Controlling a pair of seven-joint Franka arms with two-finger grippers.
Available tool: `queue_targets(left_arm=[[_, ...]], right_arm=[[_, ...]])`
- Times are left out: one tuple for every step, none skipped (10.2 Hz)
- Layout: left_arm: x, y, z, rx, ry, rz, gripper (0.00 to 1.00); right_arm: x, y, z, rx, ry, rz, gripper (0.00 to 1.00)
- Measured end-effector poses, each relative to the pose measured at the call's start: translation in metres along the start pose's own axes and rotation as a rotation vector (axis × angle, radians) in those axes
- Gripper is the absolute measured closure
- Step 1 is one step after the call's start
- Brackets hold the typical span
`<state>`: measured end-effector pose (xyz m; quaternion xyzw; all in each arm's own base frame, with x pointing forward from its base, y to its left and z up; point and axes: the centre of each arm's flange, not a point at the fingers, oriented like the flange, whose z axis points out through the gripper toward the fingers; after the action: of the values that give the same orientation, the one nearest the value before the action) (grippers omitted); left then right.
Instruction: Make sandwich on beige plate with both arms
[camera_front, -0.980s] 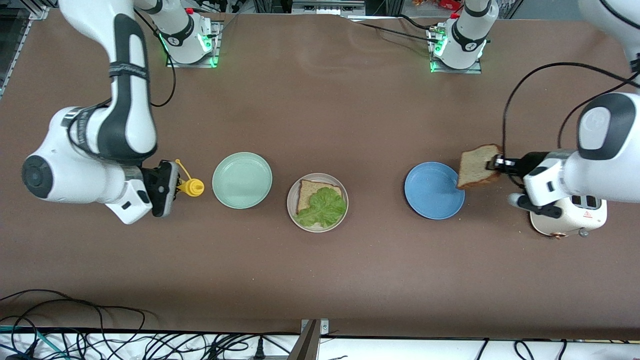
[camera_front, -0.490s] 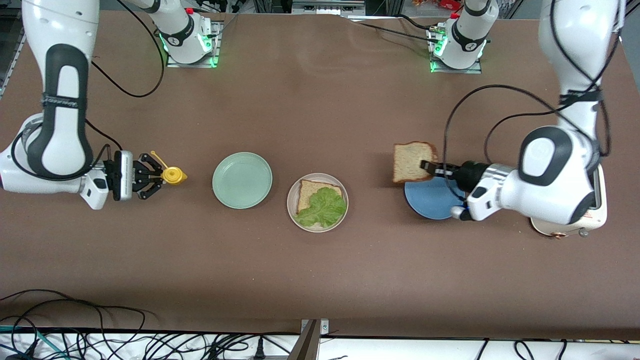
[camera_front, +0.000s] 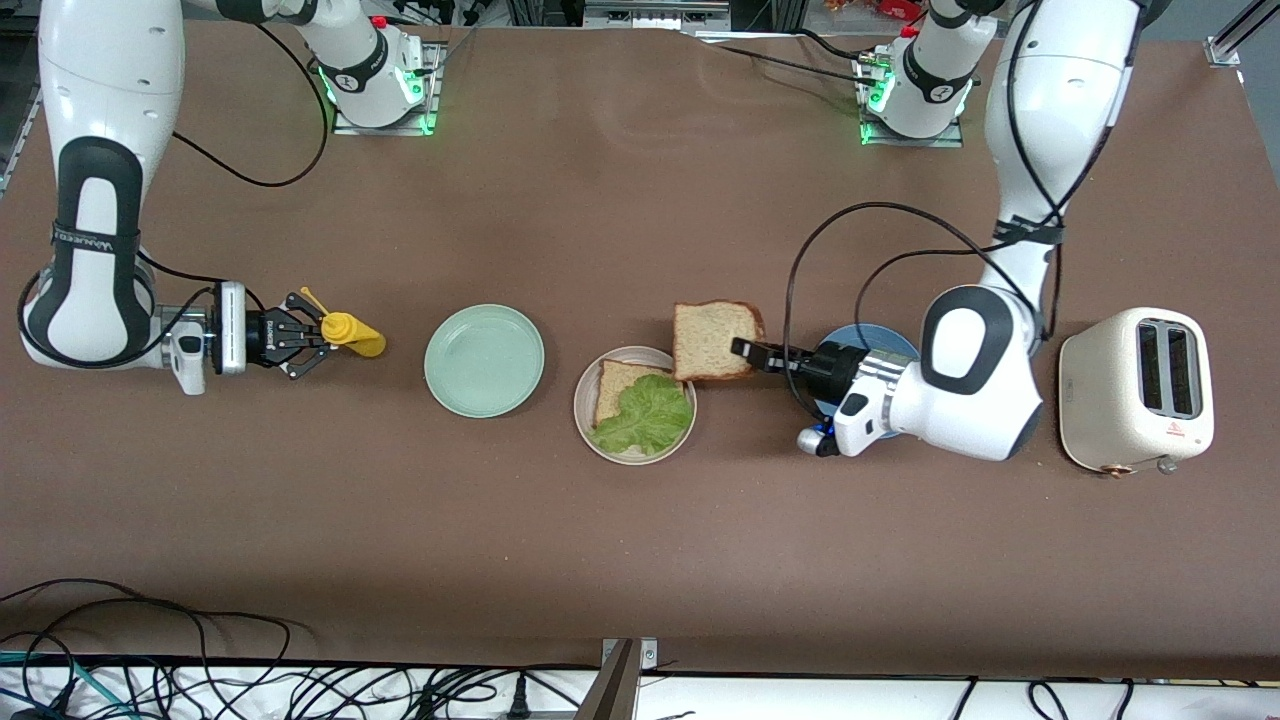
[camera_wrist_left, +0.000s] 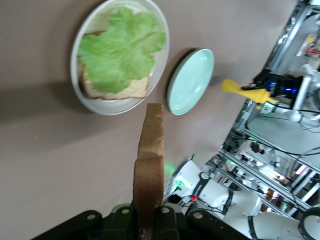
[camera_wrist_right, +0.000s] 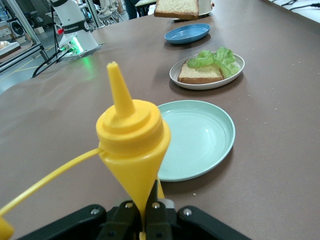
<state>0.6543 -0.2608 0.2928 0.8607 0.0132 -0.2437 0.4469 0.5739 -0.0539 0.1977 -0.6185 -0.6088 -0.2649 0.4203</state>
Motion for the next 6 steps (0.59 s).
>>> queue_targets(left_arm=[[0.006,0.000,0.012,0.005,0.028,0.014,0.91],[0.014,0.004,0.028,0.007,0.072,0.019,0.91],[0.020,0.009,0.048,0.003,0.115,0.024,0.91],[0.025,0.013,0.067,-0.010,0.145,0.028,0.91],[0.029,0.014,0.080,-0.029,0.167,0.023,0.91],[0.034,0.015,0.089,-0.034,0.187,0.024,0.91]], right_arm=[[-0.009,0.001,0.007,0.000,0.007,-0.022,0.97],[-0.016,0.003,0.013,-0.004,0.013,-0.045,0.97],[-0.020,0.004,0.017,-0.015,0.025,-0.071,0.97],[-0.025,0.006,0.022,-0.024,0.035,-0.094,0.97],[-0.032,0.006,0.026,-0.029,0.040,-0.103,0.98],[-0.036,0.006,0.029,-0.028,0.041,-0.104,0.87]])
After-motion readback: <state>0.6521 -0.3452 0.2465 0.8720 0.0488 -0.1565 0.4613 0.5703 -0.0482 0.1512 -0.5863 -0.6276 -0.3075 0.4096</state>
